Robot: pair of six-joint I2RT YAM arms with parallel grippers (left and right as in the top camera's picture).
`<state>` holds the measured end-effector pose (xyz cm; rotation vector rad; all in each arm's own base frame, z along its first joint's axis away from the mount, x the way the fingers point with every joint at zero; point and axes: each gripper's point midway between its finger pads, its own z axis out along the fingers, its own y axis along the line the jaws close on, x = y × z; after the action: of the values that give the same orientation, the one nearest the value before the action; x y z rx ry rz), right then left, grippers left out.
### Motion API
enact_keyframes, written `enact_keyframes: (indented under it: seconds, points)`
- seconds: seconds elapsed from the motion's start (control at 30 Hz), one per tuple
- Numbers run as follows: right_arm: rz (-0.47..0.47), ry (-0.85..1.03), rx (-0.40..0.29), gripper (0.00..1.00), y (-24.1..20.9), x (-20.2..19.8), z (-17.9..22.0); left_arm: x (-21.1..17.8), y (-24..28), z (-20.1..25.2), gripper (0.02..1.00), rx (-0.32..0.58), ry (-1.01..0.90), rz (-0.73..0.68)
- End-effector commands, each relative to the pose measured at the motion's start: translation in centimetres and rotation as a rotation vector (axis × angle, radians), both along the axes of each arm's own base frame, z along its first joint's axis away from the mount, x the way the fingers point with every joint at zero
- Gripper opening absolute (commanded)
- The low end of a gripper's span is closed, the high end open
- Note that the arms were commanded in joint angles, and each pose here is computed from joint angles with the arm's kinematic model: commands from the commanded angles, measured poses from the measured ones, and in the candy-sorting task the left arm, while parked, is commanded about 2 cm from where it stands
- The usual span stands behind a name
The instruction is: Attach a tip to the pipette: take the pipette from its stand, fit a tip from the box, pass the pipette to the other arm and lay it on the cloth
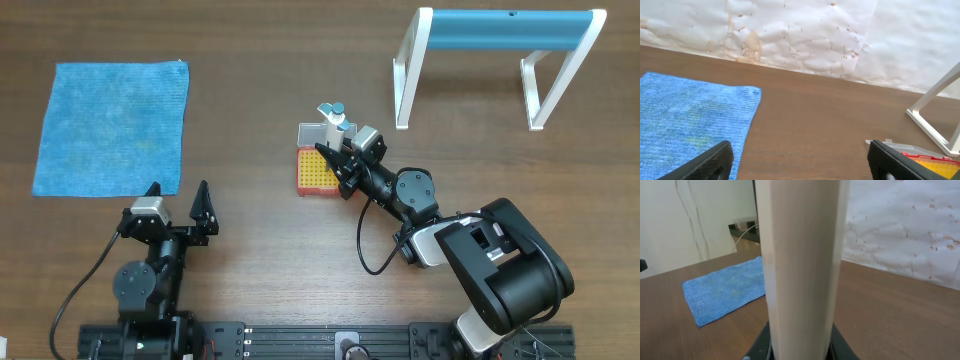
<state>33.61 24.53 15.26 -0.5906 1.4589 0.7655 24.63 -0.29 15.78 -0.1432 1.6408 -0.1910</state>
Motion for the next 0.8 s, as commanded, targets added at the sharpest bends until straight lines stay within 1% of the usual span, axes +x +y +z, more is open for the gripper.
enact_keyframes:
  seconds: [0.03,0.63,0.67,0.8]
  points:
    - [0.016,0.013,0.008,0.08,0.0,-0.2,-0.2,0.0,0.0,-0.2,0.871,0.005,0.003,0.0]
    - [0.027,-0.019,0.019,0.08,0.3,-0.1,0.9,0.0,0.0,-0.2,0.866,0.005,0.003,0.0]
    - [0.026,-0.037,0.008,0.077,0.3,0.0,1.0,0.0,0.0,-0.2,0.866,0.005,0.003,0.0]
    - [0.026,-0.028,0.0,0.08,0.3,0.0,0.7,0.0,0.0,-0.2,0.866,0.005,0.003,0.0]
